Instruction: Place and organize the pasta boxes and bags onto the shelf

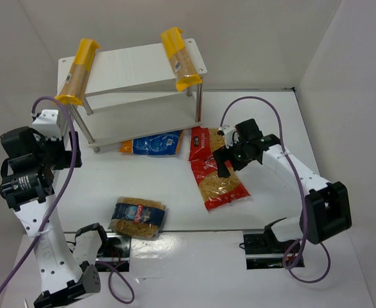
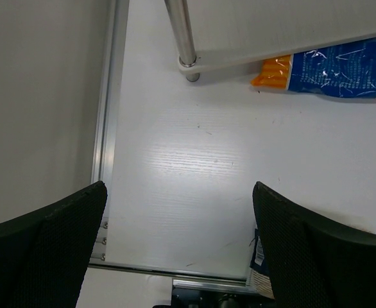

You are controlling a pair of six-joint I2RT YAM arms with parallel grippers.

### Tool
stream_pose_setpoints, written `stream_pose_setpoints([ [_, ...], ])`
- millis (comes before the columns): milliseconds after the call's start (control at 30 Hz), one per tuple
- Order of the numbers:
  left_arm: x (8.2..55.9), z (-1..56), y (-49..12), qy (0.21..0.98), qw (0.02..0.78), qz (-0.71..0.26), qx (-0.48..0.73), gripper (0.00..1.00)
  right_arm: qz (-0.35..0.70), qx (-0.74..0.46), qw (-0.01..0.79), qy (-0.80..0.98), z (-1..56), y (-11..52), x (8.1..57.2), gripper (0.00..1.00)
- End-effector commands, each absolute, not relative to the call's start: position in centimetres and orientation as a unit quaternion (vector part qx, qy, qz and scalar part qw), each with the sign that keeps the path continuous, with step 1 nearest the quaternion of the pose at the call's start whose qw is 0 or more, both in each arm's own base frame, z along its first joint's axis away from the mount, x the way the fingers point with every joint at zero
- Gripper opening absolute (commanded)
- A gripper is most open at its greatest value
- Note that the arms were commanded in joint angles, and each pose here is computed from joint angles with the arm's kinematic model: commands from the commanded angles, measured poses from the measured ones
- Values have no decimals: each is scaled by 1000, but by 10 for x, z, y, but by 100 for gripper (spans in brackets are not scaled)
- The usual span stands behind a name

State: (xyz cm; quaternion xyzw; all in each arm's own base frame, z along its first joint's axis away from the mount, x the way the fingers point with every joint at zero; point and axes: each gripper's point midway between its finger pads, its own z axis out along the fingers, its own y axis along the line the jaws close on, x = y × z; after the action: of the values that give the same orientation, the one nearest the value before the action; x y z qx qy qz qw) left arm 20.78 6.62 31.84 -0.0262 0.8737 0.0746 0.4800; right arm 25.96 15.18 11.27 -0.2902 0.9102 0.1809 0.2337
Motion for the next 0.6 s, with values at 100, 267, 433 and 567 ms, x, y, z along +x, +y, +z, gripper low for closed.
stream_pose_setpoints([
  [100,203,319,79,877,467,103,-51,100,144,-250,239,927,112,149,283,99],
  [267,204,324,83,875,469,114,-44,100,147,-249,197,937,92,152,281,99],
  [433,208,326,89,877,462,123,-44,100,162,-254,153,941,76,154,277,99],
  [567,208,331,94,875,462,138,-40,100,167,-233,133,949,65,145,281,99],
])
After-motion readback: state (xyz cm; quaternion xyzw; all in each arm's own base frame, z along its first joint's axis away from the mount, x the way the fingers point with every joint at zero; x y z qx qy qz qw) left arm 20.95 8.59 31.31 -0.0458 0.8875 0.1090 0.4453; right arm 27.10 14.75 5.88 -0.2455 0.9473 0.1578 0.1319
